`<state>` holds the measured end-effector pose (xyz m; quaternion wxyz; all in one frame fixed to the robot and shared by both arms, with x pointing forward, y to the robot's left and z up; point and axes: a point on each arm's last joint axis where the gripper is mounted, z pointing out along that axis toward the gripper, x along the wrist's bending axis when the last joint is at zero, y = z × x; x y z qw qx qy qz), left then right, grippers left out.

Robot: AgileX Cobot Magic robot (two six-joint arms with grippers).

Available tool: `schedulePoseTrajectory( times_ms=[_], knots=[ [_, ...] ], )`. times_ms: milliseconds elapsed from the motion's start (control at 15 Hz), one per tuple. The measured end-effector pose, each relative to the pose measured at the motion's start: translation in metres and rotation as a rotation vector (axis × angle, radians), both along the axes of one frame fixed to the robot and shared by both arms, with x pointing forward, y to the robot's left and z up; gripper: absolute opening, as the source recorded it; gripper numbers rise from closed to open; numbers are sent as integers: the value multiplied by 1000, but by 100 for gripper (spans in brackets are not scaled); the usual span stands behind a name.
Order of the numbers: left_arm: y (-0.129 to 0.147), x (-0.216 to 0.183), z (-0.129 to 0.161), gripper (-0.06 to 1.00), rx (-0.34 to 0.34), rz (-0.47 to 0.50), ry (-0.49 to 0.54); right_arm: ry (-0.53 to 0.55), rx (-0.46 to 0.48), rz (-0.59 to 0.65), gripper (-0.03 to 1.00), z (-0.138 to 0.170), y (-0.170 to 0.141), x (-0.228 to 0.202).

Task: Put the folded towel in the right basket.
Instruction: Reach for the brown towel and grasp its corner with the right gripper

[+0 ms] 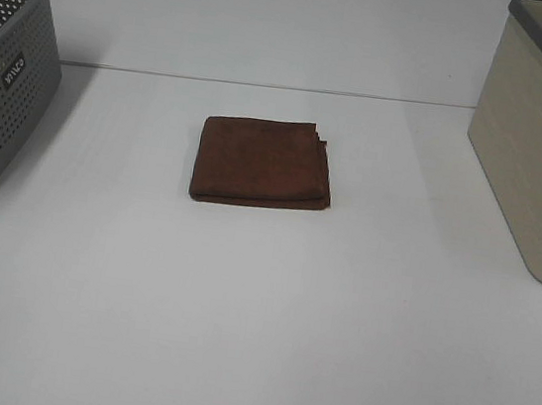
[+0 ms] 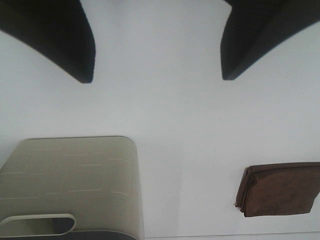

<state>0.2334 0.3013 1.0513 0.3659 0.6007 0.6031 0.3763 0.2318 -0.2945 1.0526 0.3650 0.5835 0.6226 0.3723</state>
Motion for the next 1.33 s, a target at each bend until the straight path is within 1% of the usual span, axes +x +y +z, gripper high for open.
schedulePoseTrajectory(
  times_ms=[1333],
  knots=[
    [0,0,0,97,0,0,0,0,0,0,67,0,0,0]
  ],
)
